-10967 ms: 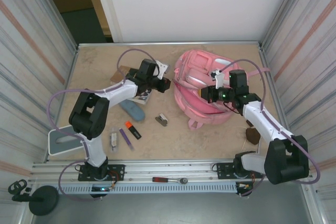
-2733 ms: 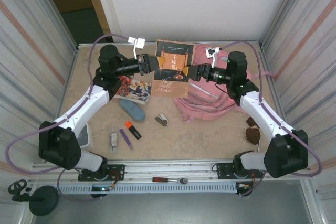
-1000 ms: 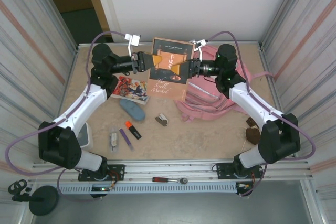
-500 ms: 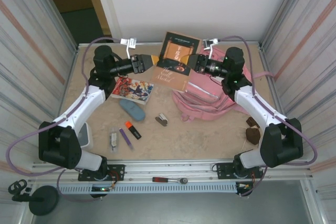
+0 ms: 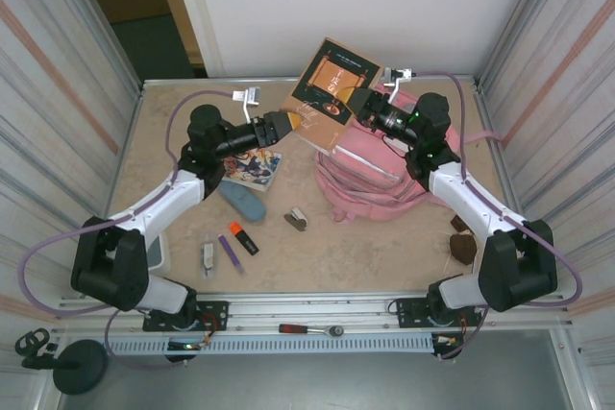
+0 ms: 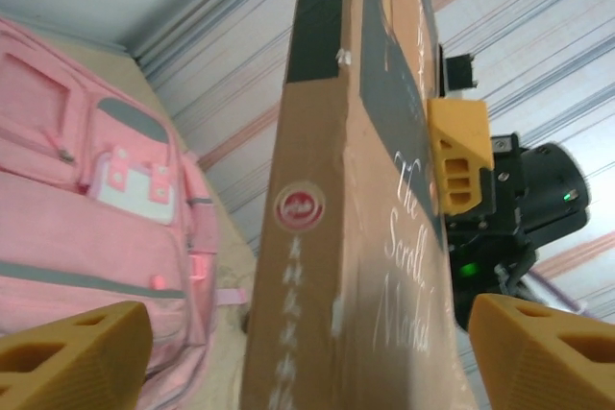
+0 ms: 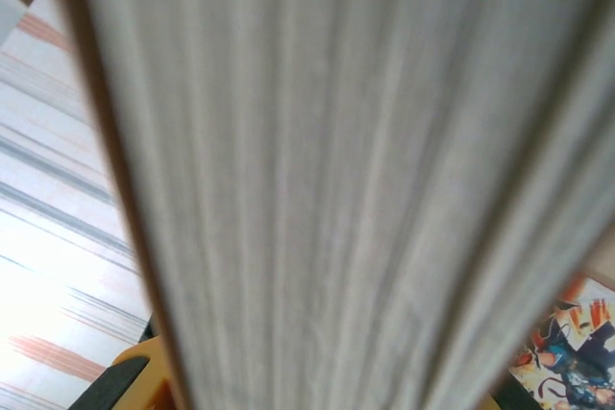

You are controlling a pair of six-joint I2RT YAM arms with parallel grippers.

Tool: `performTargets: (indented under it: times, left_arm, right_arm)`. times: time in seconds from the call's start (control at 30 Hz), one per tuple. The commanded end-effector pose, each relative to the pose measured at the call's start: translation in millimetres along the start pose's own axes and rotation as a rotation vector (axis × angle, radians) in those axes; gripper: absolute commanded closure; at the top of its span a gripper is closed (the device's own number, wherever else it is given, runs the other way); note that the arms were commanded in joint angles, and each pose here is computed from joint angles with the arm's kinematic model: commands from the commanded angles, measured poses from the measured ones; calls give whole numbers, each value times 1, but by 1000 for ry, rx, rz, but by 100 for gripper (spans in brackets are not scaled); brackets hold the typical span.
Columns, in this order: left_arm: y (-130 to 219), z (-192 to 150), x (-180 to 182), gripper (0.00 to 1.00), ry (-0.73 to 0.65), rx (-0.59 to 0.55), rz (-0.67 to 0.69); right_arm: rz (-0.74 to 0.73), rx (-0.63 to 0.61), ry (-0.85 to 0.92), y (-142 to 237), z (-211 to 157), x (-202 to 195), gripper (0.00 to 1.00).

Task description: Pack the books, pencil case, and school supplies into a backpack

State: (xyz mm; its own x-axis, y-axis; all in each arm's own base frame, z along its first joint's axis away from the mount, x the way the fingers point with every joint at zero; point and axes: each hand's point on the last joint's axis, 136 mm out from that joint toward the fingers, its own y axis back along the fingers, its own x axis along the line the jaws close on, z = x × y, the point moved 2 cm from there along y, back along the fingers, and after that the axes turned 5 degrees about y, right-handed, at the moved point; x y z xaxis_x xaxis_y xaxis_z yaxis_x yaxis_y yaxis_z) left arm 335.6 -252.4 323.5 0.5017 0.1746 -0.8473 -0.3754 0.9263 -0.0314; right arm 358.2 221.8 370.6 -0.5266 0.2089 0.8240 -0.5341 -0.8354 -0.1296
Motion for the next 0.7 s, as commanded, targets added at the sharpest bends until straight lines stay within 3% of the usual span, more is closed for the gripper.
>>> performTargets:
  times: [0.0,0.1,0.37,0.47,0.6,0.67]
  left_arm:
    - [-2,12,-16,29,-11,-51,-70]
    - [-3,16,-16,47,-19,-61,-62]
    - [-3,19,-15,81,-40,-76,-42]
    - [2,18,-8,98,-50,-82,-3]
    - [20,19,2,100,-52,-101,47]
    - [32,19,8,100,-48,-112,84]
  right_arm:
    - [70,-56,45,0,10,21,100]
    - [54,-53,39,0,5,14,100]
    - [16,-8,49,-2,-12,1,97]
    - [-85,8,47,8,-16,-19,83]
    - [-299,75,144,30,-29,-44,52]
    - [-459,115,246,48,-33,-60,43]
